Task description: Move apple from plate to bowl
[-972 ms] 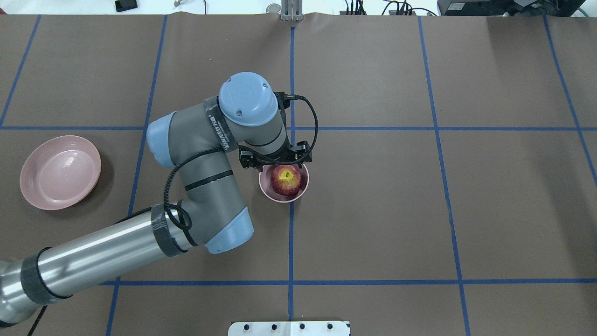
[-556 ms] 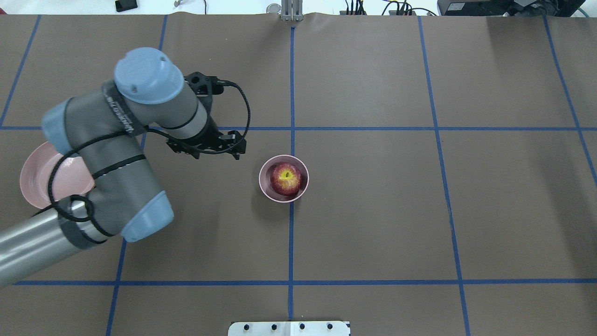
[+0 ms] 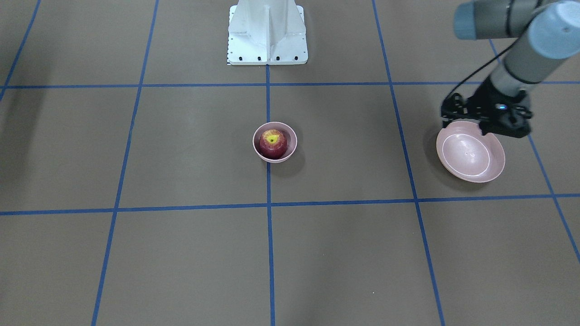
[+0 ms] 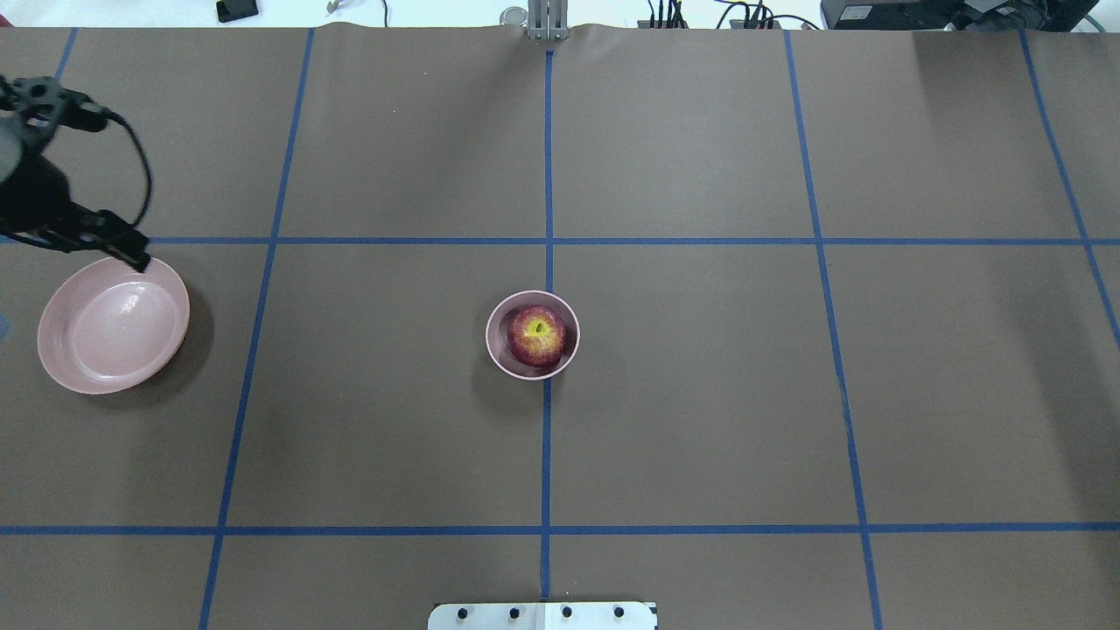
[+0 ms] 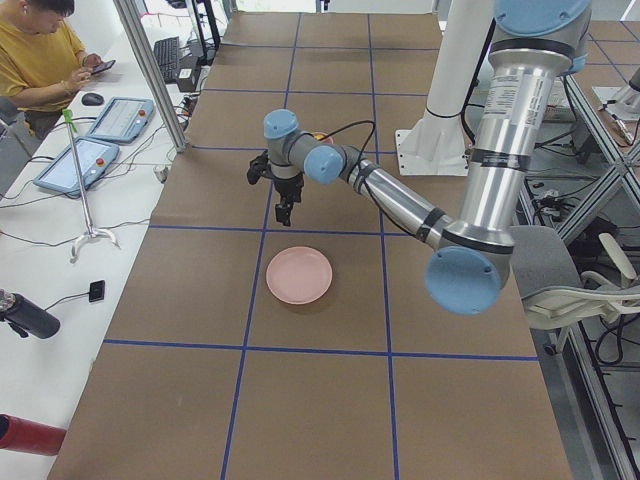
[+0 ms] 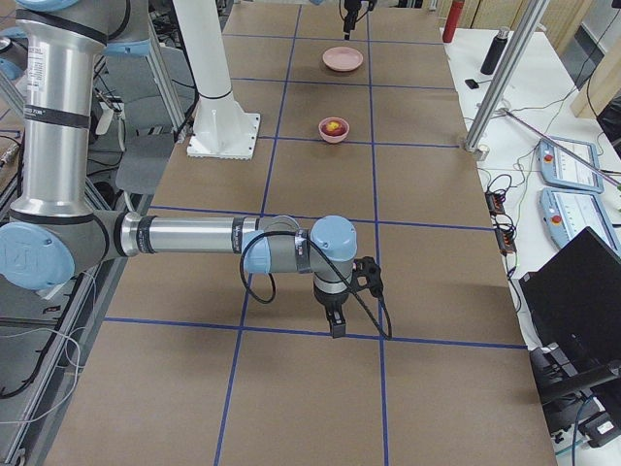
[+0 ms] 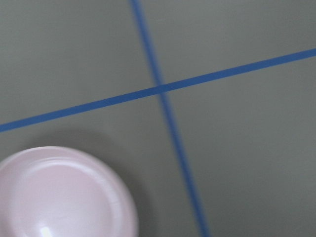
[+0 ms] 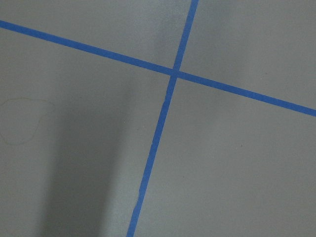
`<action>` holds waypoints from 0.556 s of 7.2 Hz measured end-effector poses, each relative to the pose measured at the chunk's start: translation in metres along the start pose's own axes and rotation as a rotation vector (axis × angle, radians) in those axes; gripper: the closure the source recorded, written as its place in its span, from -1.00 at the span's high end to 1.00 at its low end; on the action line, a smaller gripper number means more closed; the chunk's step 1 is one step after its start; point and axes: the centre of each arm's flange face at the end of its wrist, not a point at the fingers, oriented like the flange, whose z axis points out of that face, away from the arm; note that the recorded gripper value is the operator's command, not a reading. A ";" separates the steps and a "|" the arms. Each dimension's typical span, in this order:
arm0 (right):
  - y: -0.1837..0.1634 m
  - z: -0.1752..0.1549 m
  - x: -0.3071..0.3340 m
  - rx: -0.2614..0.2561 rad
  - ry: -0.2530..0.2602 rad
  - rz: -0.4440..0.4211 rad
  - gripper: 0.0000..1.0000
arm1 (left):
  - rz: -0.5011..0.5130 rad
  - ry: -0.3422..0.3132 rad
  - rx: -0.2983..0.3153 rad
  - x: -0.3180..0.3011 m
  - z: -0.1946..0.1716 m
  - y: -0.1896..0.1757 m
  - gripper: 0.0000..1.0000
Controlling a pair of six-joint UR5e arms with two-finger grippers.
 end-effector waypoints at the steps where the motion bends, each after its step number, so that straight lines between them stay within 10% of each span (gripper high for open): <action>1: 0.004 0.001 0.004 -0.004 0.001 0.024 1.00 | -0.014 -0.007 0.006 -0.074 -0.013 0.015 0.97; 4: 0.026 -0.003 0.031 0.005 0.005 0.142 1.00 | -0.101 -0.027 0.022 -0.253 -0.030 0.069 0.97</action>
